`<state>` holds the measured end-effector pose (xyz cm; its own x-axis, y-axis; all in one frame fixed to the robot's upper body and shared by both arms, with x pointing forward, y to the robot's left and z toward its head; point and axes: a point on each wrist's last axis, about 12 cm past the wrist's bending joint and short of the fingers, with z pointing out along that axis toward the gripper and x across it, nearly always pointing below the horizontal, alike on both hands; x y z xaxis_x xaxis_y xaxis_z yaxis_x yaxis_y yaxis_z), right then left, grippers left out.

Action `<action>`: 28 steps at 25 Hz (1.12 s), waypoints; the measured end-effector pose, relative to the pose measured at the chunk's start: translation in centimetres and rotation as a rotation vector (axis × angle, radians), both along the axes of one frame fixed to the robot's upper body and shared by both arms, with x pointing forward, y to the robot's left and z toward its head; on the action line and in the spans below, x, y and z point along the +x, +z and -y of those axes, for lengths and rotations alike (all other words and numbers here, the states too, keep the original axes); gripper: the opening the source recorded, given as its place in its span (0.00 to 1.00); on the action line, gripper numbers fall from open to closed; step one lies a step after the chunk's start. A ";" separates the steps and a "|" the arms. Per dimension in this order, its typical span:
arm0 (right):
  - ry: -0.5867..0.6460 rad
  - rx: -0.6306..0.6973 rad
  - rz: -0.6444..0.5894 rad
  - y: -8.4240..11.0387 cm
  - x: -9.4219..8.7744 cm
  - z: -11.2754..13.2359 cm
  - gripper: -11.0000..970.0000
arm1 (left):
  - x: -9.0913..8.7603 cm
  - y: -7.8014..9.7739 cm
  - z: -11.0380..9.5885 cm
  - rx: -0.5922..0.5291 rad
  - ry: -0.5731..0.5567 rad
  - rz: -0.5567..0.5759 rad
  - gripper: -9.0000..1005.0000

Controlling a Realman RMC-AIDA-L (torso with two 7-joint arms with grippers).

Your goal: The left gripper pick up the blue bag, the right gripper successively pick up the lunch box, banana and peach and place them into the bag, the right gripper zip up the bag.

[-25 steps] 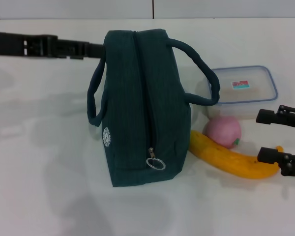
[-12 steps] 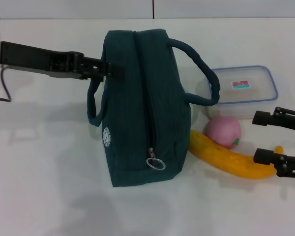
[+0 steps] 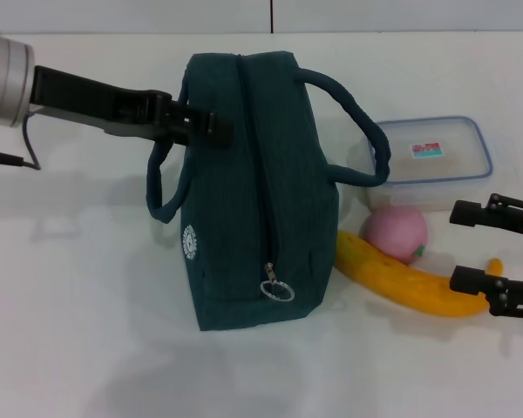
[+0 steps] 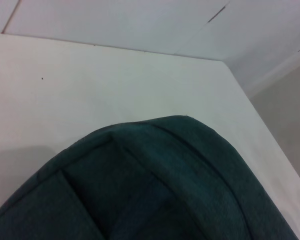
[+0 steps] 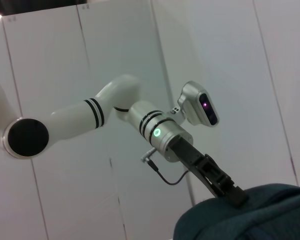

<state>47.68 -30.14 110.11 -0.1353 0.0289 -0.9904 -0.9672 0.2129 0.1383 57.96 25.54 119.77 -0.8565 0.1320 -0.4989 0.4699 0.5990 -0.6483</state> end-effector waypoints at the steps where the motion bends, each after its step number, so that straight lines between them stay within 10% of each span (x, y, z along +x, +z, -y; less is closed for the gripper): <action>1: -0.003 0.000 -0.001 -0.1 0.0 0.0 0.78 | 0.1 0.0 0.1 0.001 -0.001 0.001 0.66; 9: -0.021 -0.002 -0.014 -0.4 -0.1 0.1 0.78 | 0.5 0.2 0.4 0.007 -0.032 0.023 0.65; 20: -0.023 0.010 -0.022 -0.5 -0.1 0.0 0.78 | 0.4 0.2 0.3 -0.003 -0.024 0.016 0.21; 28: -0.049 0.048 -0.062 -1.0 -0.2 0.0 0.78 | 0.3 0.0 0.2 -0.003 -0.020 0.012 0.07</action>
<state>47.45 -30.10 109.14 -0.1936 0.0839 -0.9775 -0.9451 0.2515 0.2088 58.30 25.31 119.82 -0.8478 0.1471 -0.5095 0.4893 0.5875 -0.6445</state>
